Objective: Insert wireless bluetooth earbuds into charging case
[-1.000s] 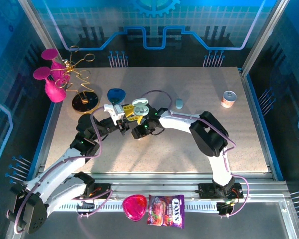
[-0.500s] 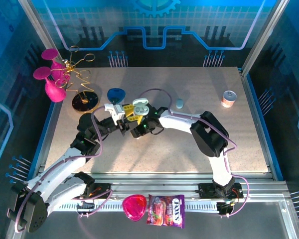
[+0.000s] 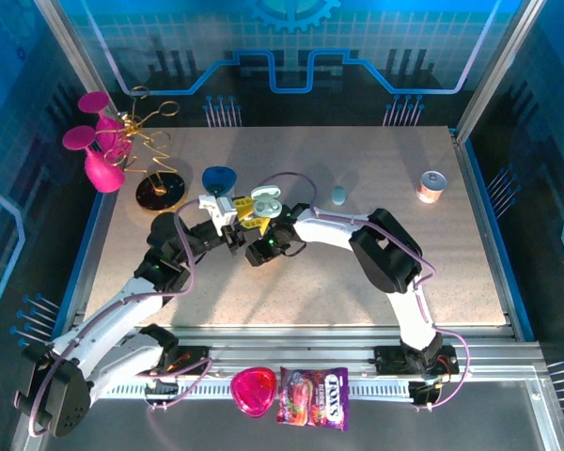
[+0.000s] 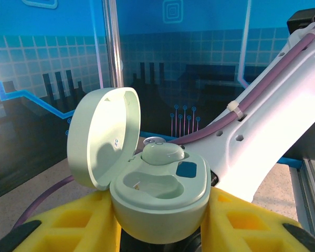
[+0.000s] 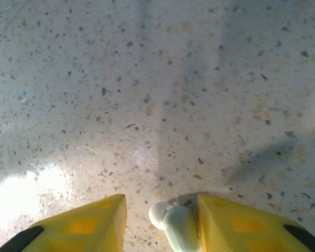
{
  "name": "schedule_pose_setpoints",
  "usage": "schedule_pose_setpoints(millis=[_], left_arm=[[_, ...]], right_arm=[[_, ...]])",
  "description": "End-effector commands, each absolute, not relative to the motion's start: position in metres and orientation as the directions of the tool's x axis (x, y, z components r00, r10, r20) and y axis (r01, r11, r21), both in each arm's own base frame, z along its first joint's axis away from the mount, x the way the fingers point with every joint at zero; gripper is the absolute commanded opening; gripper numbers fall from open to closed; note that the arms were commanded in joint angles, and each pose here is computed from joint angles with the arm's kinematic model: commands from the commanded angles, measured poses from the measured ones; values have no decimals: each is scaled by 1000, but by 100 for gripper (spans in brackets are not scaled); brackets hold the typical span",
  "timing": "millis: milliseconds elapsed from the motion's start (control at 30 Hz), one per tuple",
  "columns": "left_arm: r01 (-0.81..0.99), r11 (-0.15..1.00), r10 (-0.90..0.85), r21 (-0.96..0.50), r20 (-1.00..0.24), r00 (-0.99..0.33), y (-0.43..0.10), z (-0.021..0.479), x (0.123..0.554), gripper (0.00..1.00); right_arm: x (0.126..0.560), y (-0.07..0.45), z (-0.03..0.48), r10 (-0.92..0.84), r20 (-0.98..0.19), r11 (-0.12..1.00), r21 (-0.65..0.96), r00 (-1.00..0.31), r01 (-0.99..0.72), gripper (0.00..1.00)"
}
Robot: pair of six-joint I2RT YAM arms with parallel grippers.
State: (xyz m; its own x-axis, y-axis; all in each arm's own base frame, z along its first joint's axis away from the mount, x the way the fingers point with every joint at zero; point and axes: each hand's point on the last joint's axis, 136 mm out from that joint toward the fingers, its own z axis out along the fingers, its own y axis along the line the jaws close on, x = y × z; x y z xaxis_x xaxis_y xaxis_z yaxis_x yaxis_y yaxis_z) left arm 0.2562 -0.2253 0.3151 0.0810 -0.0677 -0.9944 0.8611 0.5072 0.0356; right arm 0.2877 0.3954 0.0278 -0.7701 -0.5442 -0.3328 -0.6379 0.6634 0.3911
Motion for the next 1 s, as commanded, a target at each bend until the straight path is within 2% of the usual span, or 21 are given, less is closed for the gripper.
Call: schedule_pose_setpoints(millis=[0, 300, 467, 667, 967], left_arm=[[856, 510, -87, 88, -984, 153, -225, 340, 255, 38], [855, 511, -86, 86, -985, 150, -225, 339, 255, 38], [854, 513, -88, 86, -984, 152, -224, 339, 255, 38], [854, 514, -85, 83, -986, 147, -224, 338, 255, 38], [850, 519, -80, 86, -986, 149, -223, 337, 255, 38]], right_arm=[[273, 400, 35, -601, -318, 618, 397, -733, -679, 39], [268, 399, 35, -634, -317, 606, 362, -705, -708, 38], [274, 407, 29, -639, -329, 603, 346, -695, -718, 45], [283, 420, 24, -648, -335, 595, 338, -684, -729, 45], [257, 415, 22, -747, -276, 535, 291, -605, -793, 44]])
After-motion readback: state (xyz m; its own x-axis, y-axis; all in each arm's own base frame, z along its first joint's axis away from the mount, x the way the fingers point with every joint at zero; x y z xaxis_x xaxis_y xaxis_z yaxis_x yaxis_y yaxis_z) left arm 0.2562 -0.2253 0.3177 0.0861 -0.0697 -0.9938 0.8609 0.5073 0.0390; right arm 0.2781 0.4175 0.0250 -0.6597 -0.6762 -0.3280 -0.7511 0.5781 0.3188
